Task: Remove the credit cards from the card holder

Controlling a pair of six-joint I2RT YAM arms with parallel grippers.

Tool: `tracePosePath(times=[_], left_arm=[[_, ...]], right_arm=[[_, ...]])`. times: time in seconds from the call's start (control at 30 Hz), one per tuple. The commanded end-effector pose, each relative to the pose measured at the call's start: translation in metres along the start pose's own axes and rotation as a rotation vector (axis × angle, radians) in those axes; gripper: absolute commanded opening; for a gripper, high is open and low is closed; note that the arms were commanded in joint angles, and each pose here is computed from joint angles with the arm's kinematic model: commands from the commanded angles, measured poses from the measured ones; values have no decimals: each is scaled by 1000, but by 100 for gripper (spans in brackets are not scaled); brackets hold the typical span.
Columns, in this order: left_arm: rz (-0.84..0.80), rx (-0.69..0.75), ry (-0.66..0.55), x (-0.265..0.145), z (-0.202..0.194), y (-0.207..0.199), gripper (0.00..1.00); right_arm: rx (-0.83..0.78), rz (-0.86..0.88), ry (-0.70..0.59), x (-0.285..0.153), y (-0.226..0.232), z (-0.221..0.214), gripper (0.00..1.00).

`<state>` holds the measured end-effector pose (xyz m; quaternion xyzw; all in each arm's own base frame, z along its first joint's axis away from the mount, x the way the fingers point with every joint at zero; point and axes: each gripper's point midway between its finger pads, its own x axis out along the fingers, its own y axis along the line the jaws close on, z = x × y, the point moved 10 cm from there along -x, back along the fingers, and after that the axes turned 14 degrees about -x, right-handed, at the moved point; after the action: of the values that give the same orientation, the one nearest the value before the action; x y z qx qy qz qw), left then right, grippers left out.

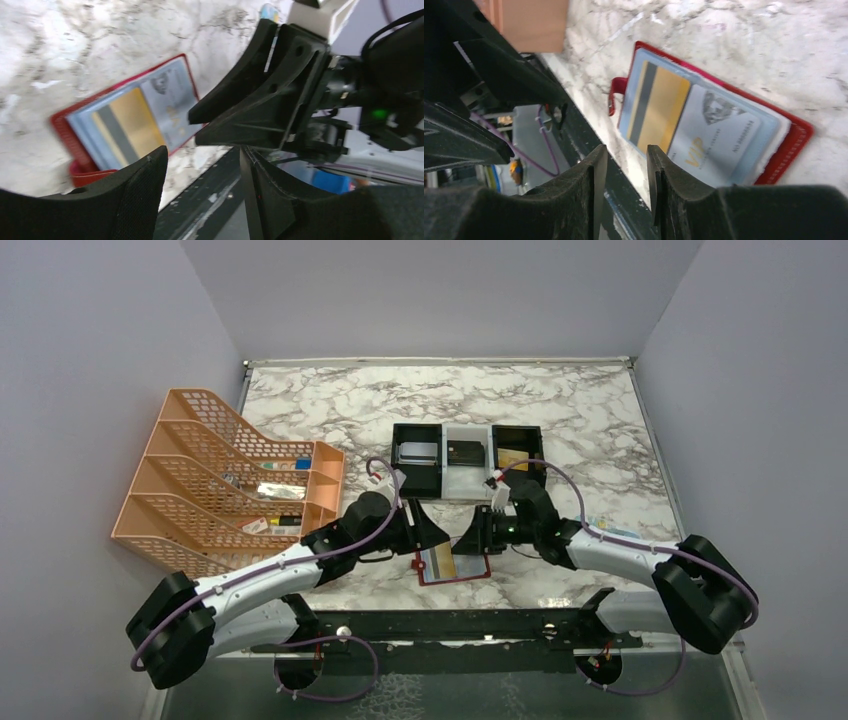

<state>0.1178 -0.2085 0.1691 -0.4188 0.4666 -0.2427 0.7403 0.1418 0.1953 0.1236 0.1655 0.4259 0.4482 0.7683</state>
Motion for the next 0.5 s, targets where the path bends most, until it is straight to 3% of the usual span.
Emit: tracePosePath(times=[0.0,0.2,0.47], left_arm=[[-135,-138,74,6,-4,-20,57],[-152,-249,72,11,-5,-20,57],[-85,-278,27,21,-10,-6,57]], right_arm=[[-39,152,-39,-7,13,6,35],[-31,147,-66,-15,11,6,35],[-12,-49,-52,-16,-4,2,36]])
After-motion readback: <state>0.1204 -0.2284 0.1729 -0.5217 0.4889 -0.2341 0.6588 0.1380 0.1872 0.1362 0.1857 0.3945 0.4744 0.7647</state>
